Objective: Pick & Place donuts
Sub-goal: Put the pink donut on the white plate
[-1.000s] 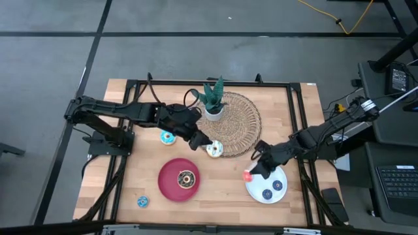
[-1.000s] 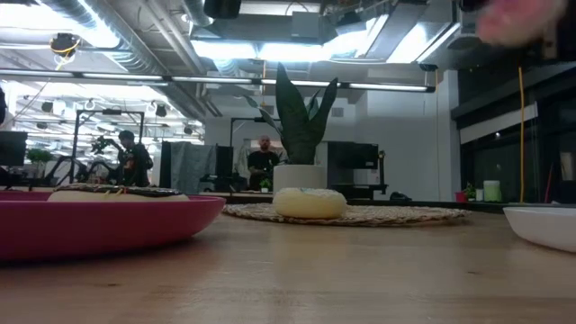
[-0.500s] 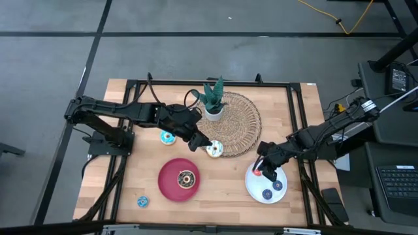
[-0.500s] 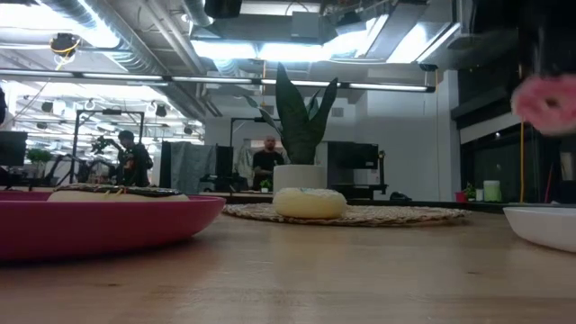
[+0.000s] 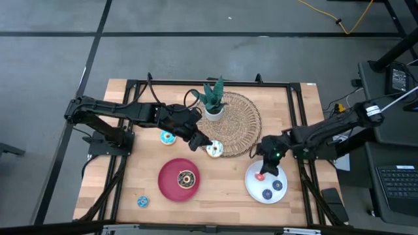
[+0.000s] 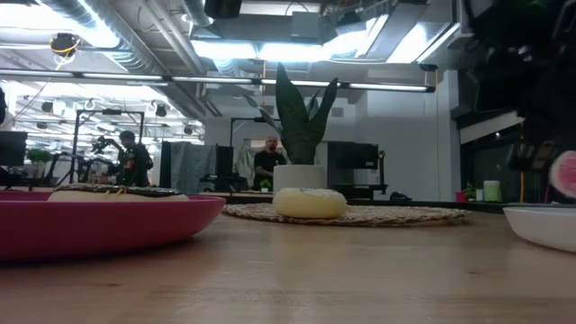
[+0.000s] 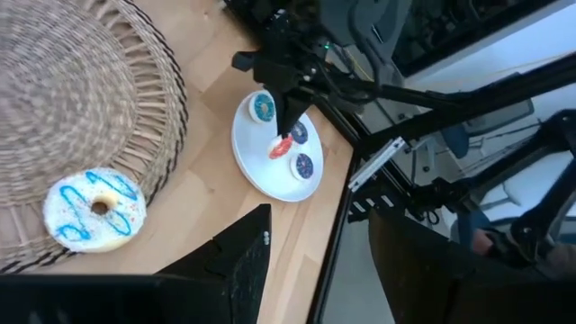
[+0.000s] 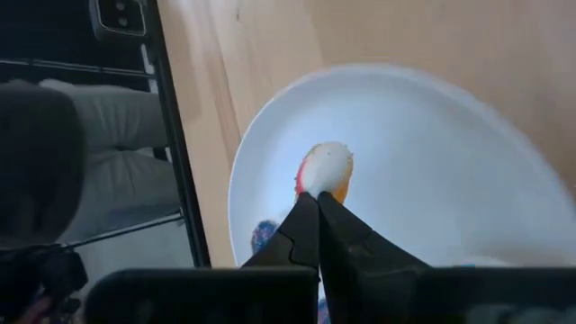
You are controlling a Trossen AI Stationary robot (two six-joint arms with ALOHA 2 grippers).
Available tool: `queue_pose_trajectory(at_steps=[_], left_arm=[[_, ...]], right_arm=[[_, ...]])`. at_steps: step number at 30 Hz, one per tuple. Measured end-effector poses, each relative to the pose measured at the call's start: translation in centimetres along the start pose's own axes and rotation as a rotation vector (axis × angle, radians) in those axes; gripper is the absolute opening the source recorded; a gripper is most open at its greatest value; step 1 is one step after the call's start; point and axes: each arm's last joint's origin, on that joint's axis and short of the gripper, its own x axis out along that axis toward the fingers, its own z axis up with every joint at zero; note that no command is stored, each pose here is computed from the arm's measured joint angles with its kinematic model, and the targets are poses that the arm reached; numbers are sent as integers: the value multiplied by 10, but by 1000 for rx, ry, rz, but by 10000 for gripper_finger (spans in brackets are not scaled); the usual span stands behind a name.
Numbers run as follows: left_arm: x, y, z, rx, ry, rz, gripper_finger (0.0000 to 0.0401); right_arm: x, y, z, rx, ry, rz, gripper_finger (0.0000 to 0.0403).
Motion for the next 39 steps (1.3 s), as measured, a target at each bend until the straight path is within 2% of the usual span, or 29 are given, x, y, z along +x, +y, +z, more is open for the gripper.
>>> queue_pose_trajectory(at_steps=[16, 34, 39], left_arm=[[0, 1, 2, 0, -51, 35, 179], [0, 1, 2, 9, -52, 32, 180], [0, 1, 2, 9, -52, 32, 178]], right_arm=[[-17, -32, 17, -132, 8, 90, 0], [-2, -50, 21, -109, 107, 105, 0], [-1, -52, 22, -108, 79, 46, 18]])
